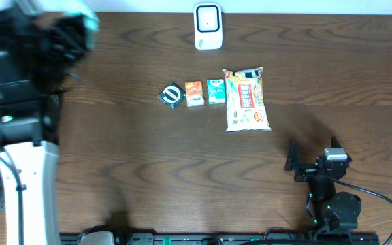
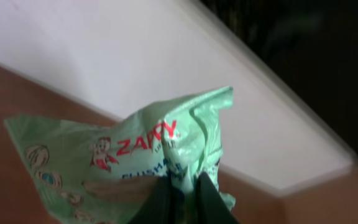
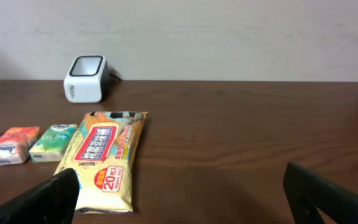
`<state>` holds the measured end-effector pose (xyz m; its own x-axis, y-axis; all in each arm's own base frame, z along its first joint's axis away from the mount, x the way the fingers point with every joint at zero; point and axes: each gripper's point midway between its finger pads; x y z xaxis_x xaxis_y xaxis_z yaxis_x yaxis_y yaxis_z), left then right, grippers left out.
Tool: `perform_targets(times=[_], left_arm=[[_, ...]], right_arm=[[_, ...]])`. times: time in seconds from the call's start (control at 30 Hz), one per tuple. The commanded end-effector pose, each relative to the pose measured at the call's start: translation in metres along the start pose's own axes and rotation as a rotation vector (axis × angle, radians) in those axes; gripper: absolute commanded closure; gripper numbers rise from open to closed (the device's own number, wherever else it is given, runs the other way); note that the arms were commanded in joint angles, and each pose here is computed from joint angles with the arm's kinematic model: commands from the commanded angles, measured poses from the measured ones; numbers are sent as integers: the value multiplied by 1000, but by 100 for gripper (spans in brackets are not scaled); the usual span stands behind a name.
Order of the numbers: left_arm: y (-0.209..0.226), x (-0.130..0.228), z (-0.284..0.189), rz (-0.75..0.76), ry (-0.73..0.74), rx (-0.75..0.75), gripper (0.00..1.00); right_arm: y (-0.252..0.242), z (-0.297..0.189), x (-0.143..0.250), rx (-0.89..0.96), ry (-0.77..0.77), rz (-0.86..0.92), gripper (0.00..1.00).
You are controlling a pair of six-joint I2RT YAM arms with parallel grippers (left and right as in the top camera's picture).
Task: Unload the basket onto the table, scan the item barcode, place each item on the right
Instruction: 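Carry the wipes pack to the scanner and hold it there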
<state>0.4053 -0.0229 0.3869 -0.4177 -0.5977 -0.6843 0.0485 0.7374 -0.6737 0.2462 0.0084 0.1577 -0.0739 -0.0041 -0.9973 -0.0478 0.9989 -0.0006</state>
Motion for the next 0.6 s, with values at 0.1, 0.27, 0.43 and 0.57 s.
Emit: perform_targets(times=[0.1,0.27,0.43,0.57], left_arm=[[-2,91,28,146,255,-127,93],[9,166,38,178,491,-227,93],[17,225,55,235,676,-258,93],[28,264,72,254,781,-287,92]], right_arm=[[0,0,1,4,2,-11,1],[0,0,1,4,2,-11,1],[0,0,1,4,2,-11,1],[0,0,1,4,2,-11,1]])
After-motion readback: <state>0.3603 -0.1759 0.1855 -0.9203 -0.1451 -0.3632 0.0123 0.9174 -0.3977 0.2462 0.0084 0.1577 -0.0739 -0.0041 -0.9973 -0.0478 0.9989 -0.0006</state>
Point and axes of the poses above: each gripper's point midway between its finger pads, its own z axis out along the fingers, its own y axis along the line the jaws close on, x = y × z, and after that the axes turned 1 degree about -z, right-handed
